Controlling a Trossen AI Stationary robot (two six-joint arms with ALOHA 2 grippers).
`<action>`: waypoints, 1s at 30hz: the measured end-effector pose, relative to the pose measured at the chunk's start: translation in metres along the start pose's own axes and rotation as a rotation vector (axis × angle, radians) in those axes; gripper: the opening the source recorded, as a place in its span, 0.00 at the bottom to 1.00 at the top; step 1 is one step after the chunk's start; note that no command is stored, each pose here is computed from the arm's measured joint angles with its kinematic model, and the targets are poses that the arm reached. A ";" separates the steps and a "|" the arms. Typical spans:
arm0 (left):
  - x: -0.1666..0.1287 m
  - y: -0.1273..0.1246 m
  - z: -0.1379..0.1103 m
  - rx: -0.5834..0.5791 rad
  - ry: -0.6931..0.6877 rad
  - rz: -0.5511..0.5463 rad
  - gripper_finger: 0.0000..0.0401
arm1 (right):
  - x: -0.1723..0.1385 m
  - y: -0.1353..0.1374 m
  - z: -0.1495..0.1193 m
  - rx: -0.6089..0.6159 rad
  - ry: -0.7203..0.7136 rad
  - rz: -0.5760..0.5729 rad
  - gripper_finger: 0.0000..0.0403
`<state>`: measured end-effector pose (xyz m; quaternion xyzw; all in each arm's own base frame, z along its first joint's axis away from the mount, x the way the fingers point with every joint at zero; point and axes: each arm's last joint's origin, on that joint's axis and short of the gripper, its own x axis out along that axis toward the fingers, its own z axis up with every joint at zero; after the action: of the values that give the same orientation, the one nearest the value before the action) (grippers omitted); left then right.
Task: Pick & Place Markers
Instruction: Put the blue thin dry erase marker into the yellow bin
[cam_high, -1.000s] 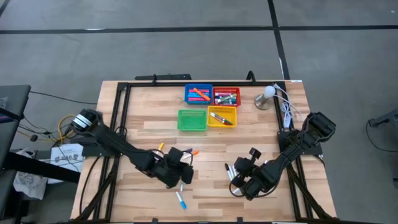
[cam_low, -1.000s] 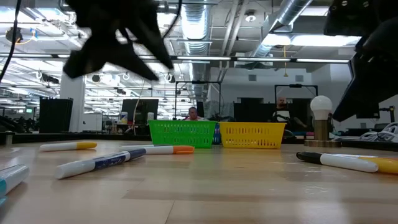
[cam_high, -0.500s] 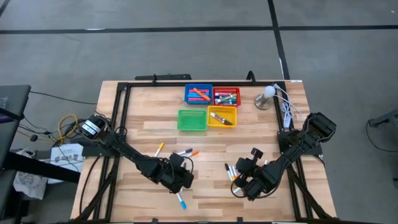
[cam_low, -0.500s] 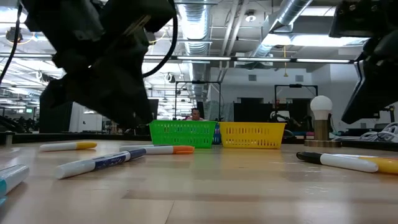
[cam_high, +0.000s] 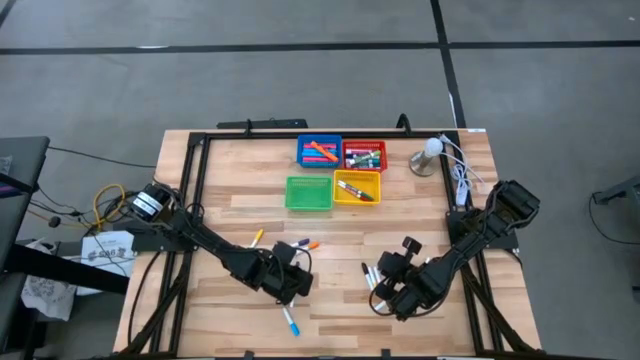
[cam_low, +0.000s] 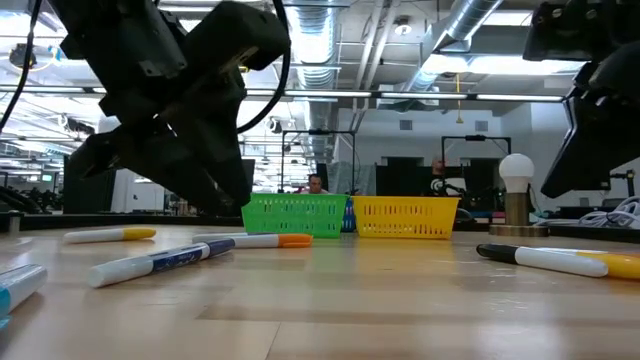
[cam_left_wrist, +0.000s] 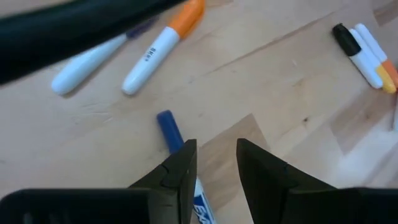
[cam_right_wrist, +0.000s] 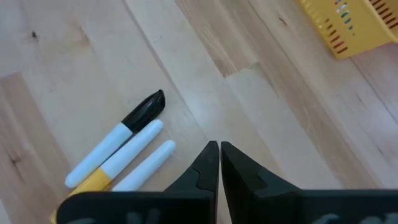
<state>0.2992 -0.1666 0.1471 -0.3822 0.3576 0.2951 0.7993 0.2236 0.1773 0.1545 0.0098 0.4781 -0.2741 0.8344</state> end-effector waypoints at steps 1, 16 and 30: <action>0.000 0.001 0.000 0.001 0.000 0.008 0.28 | 0.000 0.000 0.000 0.003 -0.001 0.002 0.02; 0.005 0.008 0.004 0.007 0.015 0.073 0.28 | 0.000 0.002 0.001 0.031 -0.006 0.017 0.02; 0.038 0.009 -0.018 -0.061 0.044 0.071 0.28 | 0.000 0.002 0.000 0.033 -0.007 0.022 0.02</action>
<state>0.3080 -0.1690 0.1054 -0.3997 0.3792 0.3256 0.7684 0.2250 0.1793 0.1544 0.0277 0.4707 -0.2729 0.8386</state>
